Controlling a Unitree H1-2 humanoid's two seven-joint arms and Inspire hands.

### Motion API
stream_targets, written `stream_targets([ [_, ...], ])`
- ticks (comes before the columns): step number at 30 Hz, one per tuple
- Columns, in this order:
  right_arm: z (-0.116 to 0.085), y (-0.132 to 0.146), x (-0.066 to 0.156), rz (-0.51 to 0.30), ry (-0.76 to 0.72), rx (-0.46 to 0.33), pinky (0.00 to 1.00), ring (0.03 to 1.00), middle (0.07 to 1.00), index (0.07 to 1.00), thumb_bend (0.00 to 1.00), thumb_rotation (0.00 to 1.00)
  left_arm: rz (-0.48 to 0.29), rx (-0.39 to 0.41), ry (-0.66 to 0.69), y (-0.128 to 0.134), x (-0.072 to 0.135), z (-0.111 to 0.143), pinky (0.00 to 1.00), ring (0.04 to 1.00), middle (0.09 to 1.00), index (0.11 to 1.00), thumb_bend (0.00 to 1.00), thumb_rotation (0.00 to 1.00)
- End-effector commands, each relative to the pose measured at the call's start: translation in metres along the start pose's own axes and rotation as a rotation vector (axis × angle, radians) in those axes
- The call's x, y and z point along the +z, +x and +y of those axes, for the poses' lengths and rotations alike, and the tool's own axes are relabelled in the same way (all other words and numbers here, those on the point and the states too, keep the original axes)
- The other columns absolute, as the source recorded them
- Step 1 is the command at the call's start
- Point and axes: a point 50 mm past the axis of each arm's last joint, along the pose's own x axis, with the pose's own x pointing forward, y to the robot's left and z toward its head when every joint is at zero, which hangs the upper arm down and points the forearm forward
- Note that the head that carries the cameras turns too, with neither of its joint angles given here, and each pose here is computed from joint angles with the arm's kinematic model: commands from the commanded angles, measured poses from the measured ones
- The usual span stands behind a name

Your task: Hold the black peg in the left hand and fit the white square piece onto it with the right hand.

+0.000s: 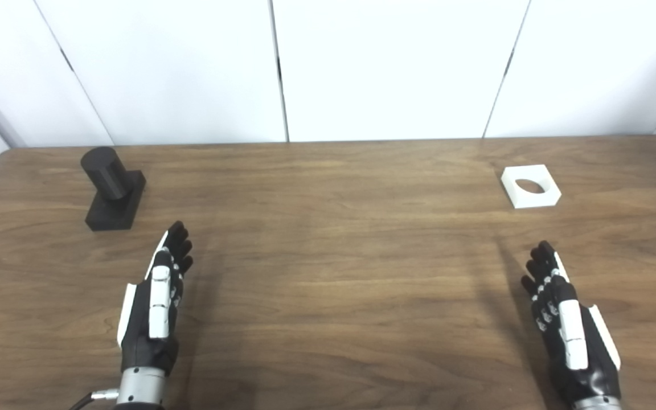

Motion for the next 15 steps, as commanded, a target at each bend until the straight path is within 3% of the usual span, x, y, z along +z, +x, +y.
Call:
stream_targets([
  [1,0.01,0.015,0.019,-0.07,0.034,0.009,1.0,1.0,1.0,1.0,0.56,1.0,0.066,0.041,0.038,-0.049,-0.016,0.012,0.98,0.971,0.969,0.957,0.52,1.0],
  [8,0.008,0.02,0.011,-0.03,0.023,-0.001,1.0,1.0,1.0,1.0,0.52,1.0,0.056,0.039,0.038,-0.049,-0.017,0.013,0.98,0.969,0.968,0.95,0.51,1.0],
  [15,0.007,0.022,0.006,-0.071,0.021,-0.008,1.0,1.0,1.0,1.0,0.52,1.0,0.052,0.036,0.04,-0.046,-0.022,0.014,0.98,0.971,0.967,0.951,0.49,1.0],
])
